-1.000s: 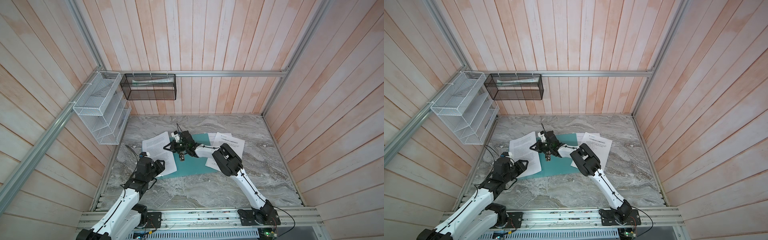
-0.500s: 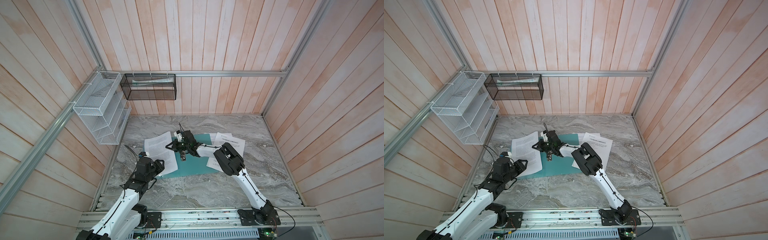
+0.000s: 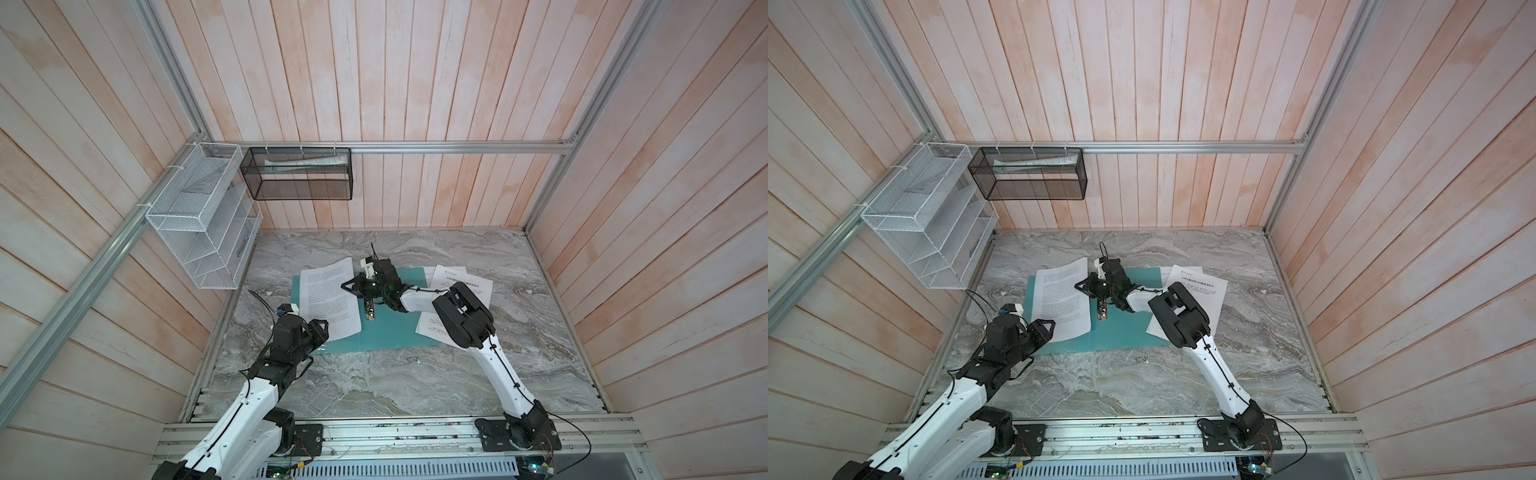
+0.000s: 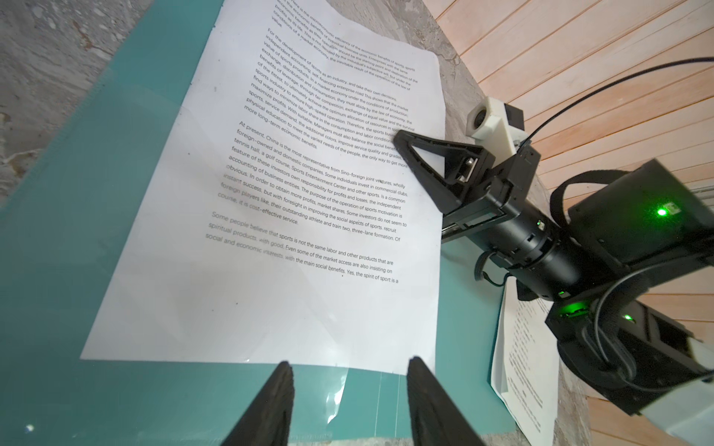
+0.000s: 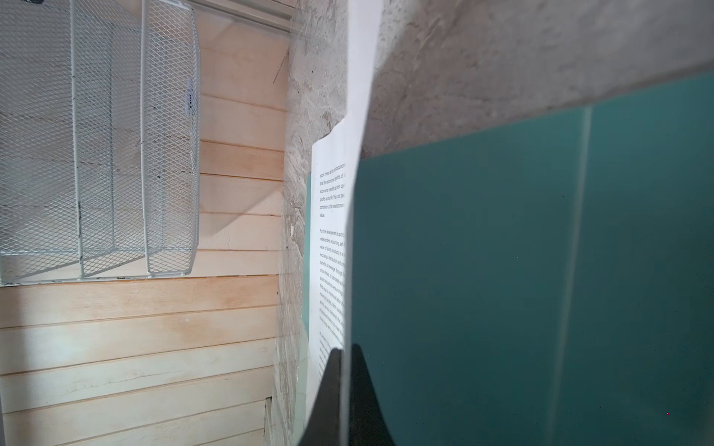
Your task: Put the files into the folder
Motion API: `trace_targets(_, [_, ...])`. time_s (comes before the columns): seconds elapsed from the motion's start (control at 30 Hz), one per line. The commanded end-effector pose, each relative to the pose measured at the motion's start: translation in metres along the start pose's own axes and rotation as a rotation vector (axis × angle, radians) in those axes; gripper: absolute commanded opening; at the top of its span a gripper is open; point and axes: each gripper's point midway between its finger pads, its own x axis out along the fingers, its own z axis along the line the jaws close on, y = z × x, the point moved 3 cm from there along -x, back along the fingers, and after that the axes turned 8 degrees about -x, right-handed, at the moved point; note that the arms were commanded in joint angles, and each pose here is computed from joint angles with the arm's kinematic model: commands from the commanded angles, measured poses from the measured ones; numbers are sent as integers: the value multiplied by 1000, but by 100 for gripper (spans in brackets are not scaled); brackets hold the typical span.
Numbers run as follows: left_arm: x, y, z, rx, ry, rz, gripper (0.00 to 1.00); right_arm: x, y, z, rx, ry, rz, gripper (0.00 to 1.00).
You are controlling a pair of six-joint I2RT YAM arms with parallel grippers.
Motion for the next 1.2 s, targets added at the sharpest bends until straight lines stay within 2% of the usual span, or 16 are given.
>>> trace_targets(0.0, [-3, -4, 1, 12, -12, -22, 50, -9, -15, 22, -28, -18, -65, 0])
trace_targets(0.2, [-2, -2, 3, 10, -15, -16, 50, -2, -10, 28, -29, 6, -113, 0])
trace_targets(0.53, [-4, -1, 6, 20, -27, -13, 50, 19, 15, 36, -29, 22, -94, 0])
trace_targets(0.9, [-8, 0, 10, 18, -39, -20, 50, 10, 20, 40, -4, 100, -162, 0])
trace_targets(1.17, [-9, 0, 10, 16, -42, -20, 50, 12, 30, 43, -8, 135, -153, 0])
